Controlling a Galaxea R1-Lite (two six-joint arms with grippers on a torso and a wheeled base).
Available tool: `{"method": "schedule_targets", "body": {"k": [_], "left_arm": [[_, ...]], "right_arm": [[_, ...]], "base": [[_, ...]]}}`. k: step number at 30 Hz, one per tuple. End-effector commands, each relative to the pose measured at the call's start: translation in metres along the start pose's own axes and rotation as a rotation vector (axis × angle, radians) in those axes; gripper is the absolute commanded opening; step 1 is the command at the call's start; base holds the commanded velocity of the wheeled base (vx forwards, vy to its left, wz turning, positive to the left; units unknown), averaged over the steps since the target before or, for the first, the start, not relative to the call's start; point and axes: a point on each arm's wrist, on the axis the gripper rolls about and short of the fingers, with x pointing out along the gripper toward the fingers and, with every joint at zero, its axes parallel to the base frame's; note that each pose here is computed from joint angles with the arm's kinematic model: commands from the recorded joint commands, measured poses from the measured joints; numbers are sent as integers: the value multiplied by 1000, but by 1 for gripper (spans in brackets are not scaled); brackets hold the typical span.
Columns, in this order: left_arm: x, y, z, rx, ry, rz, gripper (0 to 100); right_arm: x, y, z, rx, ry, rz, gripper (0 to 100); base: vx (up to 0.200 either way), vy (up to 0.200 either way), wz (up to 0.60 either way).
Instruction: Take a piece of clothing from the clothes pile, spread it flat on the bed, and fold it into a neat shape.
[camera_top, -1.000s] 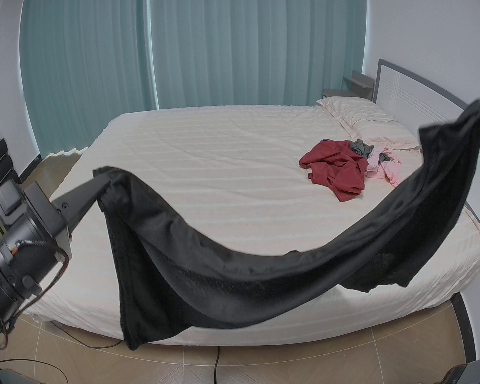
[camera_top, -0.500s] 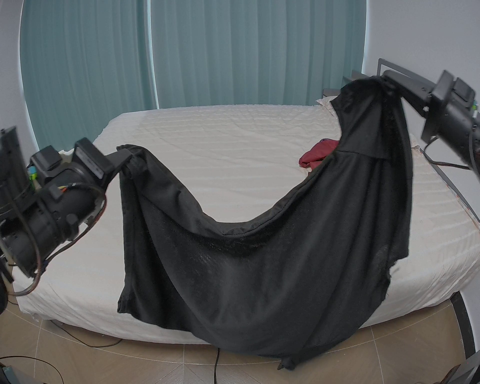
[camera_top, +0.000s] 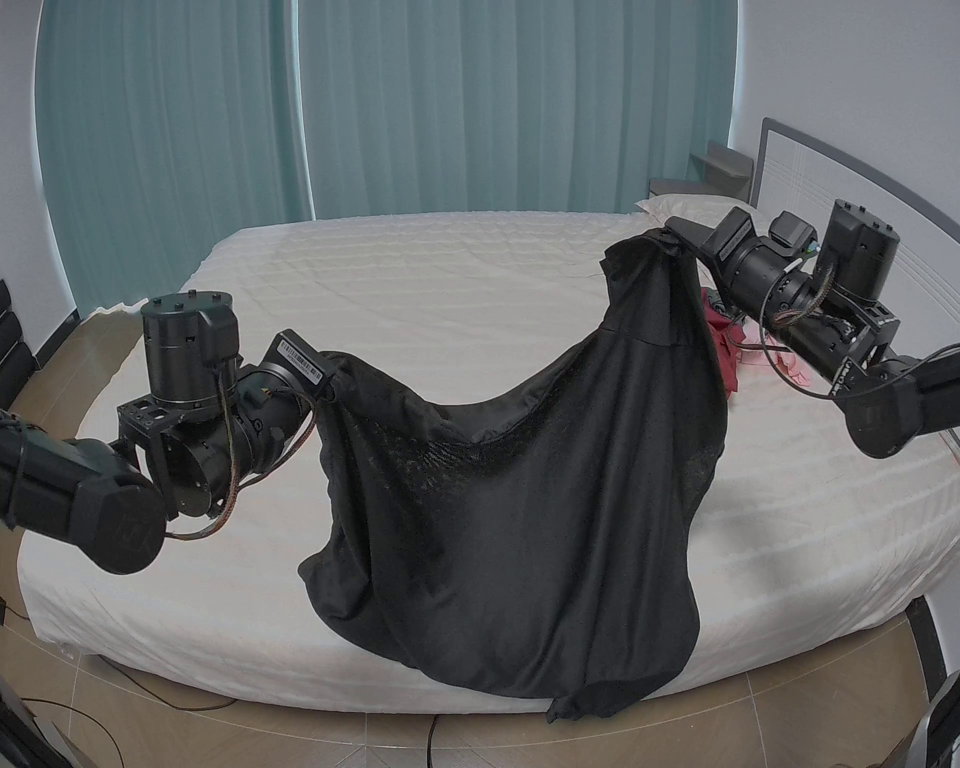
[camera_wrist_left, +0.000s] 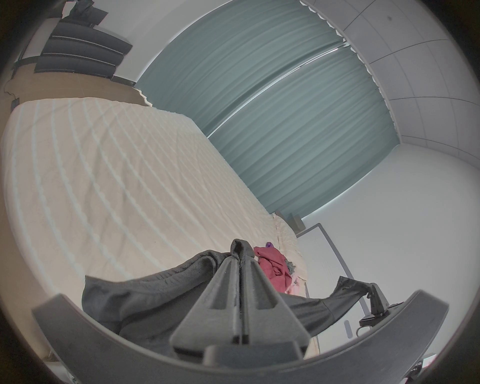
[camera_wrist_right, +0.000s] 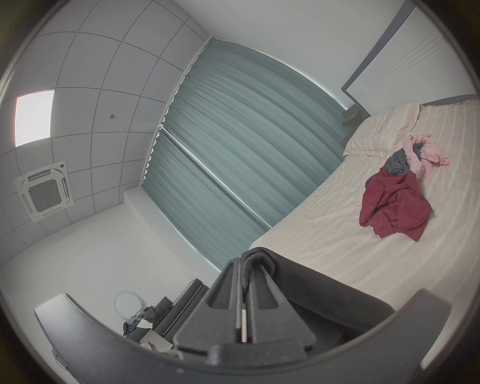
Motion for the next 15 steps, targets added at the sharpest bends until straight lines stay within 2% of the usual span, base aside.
{"method": "schedule_targets", "body": {"k": [1, 11, 15], "left_arm": [[22, 16, -7, 5, 11, 59, 0], [26, 23, 5, -29, -27, 84, 0], [27, 29, 4, -27, -25, 107, 0]], "right_arm": [[17, -19, -10, 0, 6, -33, 0], [39, -16, 12, -24, -88, 4, 0], [50, -17, 9, -38, -77, -1, 0]], "base": [[200, 0, 0], [200, 0, 0], [200, 0, 0]]}}
